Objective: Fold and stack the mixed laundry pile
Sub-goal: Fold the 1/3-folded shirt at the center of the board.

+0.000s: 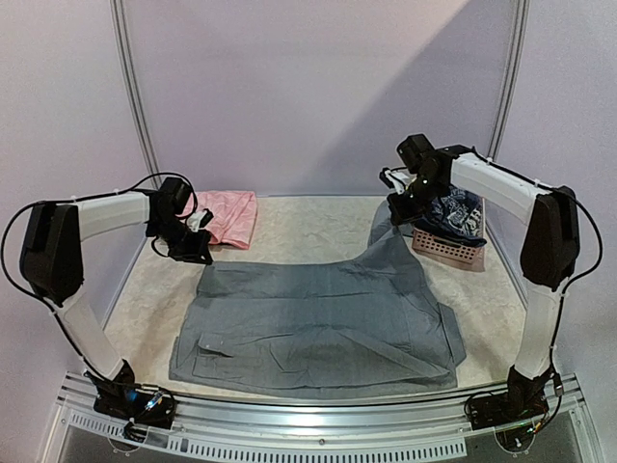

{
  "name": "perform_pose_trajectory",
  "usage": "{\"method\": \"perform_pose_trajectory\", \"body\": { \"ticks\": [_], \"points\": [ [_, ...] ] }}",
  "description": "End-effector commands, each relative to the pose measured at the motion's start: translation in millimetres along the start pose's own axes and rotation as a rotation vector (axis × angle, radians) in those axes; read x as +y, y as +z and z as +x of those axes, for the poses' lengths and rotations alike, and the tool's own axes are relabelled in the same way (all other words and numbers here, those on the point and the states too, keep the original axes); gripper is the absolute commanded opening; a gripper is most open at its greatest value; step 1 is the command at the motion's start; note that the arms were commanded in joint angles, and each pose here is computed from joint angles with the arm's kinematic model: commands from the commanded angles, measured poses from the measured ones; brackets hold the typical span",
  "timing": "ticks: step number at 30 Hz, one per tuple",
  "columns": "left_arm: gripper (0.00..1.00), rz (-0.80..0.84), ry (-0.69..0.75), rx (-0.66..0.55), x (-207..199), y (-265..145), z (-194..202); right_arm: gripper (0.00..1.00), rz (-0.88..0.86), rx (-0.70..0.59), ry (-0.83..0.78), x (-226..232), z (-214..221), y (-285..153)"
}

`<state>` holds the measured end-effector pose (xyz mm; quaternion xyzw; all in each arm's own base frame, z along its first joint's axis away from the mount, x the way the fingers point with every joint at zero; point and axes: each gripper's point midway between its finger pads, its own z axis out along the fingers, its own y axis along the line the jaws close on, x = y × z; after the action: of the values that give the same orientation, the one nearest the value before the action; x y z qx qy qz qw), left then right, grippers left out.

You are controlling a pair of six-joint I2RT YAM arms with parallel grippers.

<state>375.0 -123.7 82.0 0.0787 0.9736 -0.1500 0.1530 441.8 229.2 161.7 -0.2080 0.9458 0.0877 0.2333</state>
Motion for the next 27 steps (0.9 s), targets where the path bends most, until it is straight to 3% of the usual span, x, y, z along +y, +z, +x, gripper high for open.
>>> {"method": "perform_pose_trajectory", "body": {
  "ticks": [1,11,18,27],
  "points": [
    [0.00,0.026,0.043,-0.072,-8,-13,4,0.00,-0.028,-0.067,-0.056,16,1,-28],
    [0.00,0.028,0.108,-0.151,-16,-29,42,0.00,-0.046,-0.084,-0.092,26,48,-65],
    [0.00,0.017,0.121,-0.091,-22,-22,77,0.00,-0.092,-0.082,-0.125,32,86,-85],
    [0.00,-0.034,0.095,-0.006,-21,-15,103,0.00,-0.144,-0.003,-0.121,42,141,-76]
  ]
}}
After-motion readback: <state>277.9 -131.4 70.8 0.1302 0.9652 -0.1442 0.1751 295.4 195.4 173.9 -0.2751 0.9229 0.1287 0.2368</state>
